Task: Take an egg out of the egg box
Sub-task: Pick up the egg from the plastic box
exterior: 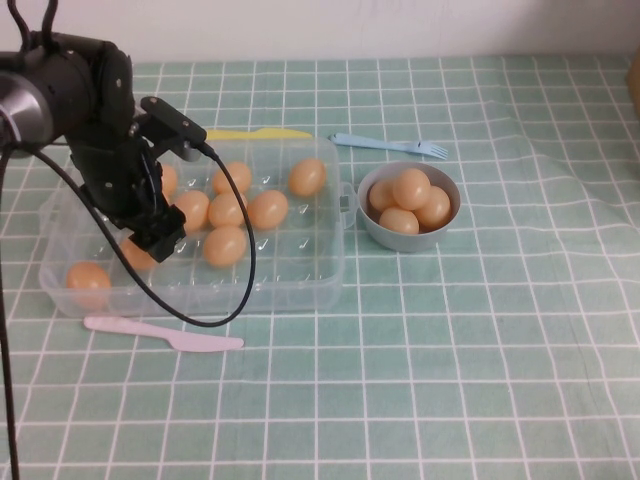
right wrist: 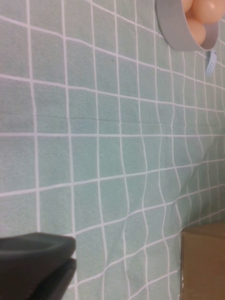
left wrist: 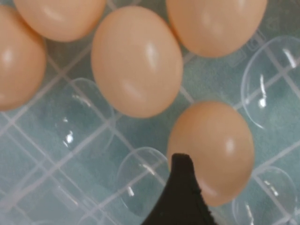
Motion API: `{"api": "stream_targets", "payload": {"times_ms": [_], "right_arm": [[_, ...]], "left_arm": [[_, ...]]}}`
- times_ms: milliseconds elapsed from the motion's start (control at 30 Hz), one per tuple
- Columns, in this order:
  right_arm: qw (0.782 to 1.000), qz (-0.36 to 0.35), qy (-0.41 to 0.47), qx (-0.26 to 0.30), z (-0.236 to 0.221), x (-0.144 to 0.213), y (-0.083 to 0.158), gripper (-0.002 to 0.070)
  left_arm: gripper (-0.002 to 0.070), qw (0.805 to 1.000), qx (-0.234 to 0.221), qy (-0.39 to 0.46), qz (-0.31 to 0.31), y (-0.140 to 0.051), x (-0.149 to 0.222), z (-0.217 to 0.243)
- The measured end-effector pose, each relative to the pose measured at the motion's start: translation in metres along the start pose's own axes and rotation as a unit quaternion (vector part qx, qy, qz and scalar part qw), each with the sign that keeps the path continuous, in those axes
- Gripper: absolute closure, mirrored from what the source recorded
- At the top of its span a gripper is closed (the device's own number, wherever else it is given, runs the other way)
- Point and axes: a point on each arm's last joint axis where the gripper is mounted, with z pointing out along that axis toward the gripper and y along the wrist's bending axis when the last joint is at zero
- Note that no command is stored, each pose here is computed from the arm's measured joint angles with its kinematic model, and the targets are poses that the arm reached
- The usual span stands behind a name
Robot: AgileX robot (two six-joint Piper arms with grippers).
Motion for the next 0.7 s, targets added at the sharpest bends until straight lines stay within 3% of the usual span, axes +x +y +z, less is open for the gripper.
{"api": "stream_targets", "payload": {"times_ms": [333, 700], "right_arm": [[1.000, 0.000, 0.000, 0.000, 0.000, 0.000, 0.000, 0.0694], [1.000, 0.000, 0.000, 0.000, 0.000, 0.000, 0.000, 0.0694]], "left_arm": [[0.0184, 1.000, -0.003, 0.001, -0.015, 0.012, 0.005, 0.007], [0.0184, 1.000, 0.018, 0.009, -0.023, 0.010, 0.001, 0.032]]}}
